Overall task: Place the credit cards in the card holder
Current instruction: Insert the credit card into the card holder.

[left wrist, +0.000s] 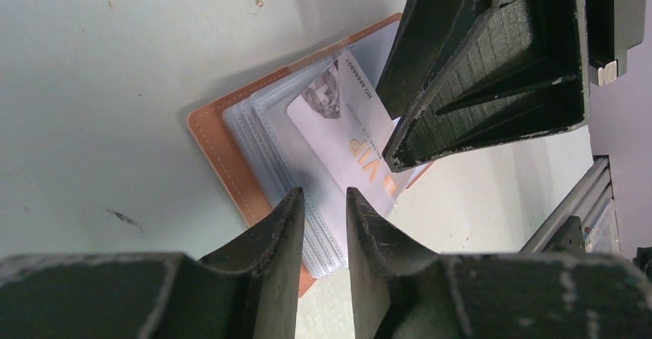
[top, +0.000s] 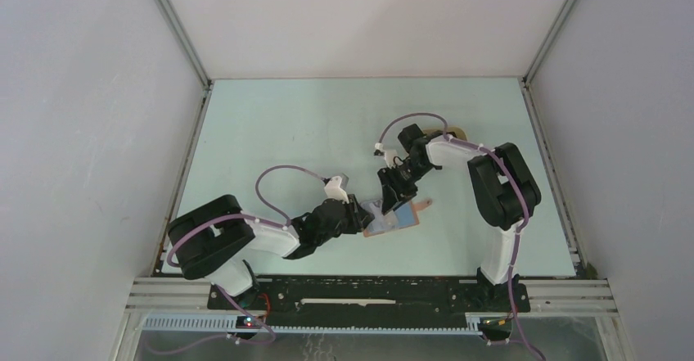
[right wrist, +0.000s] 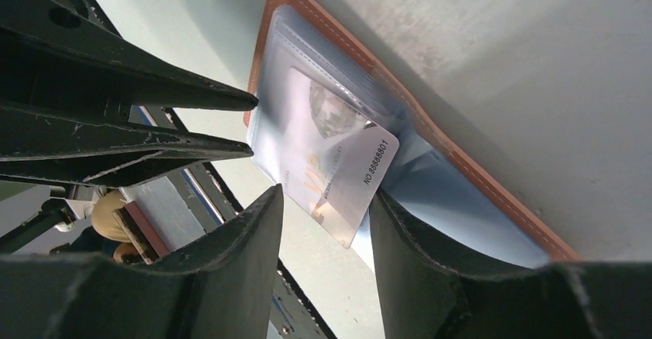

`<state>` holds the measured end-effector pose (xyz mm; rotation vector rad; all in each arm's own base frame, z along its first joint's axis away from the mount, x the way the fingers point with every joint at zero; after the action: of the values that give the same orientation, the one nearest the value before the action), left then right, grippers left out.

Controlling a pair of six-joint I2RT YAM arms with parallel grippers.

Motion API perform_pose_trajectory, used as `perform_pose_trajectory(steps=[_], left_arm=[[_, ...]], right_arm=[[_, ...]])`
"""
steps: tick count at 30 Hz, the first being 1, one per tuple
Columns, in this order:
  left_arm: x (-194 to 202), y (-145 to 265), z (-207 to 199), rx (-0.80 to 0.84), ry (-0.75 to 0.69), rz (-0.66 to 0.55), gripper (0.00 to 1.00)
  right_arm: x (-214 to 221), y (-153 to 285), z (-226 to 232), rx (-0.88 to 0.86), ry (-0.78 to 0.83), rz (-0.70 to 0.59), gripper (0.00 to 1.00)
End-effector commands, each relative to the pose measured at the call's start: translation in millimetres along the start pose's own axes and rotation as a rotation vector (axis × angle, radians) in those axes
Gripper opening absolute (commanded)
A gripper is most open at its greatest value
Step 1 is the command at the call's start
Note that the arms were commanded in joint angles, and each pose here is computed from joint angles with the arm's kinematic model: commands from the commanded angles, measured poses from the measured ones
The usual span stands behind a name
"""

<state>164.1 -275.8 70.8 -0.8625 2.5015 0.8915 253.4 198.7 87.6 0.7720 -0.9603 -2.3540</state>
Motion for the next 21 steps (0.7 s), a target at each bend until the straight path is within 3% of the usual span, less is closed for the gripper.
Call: perform_pose_trajectory(steps=[1,14,21], left_arm=[[4,-1,3,-0.006,-0.014,0.026,0.31],[1,2,2,0.022,-0.016,-0.008,0.31],[-2,4,-1,0.051,-0.019,-0.025,0.31]], right_arm=[[-4,-7,17,-0.068,0.038,0.014,0.52],[2,-16,26,-0.194,-0.083,0.017,0.48],[-6,-2,19,-0.253,-0.272,-0.111,0.53]])
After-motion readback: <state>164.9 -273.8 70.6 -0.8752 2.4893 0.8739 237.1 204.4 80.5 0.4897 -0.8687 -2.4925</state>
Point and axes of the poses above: each gripper's point midway between its finger pads, its own y axis back along the fingers, its own z axis along the line the jaws close on, x = y × z, the point moved 7 cm from there along y, back along the fingers, and after that the axes turned 11 degrees about y, right-handed, at the moved point
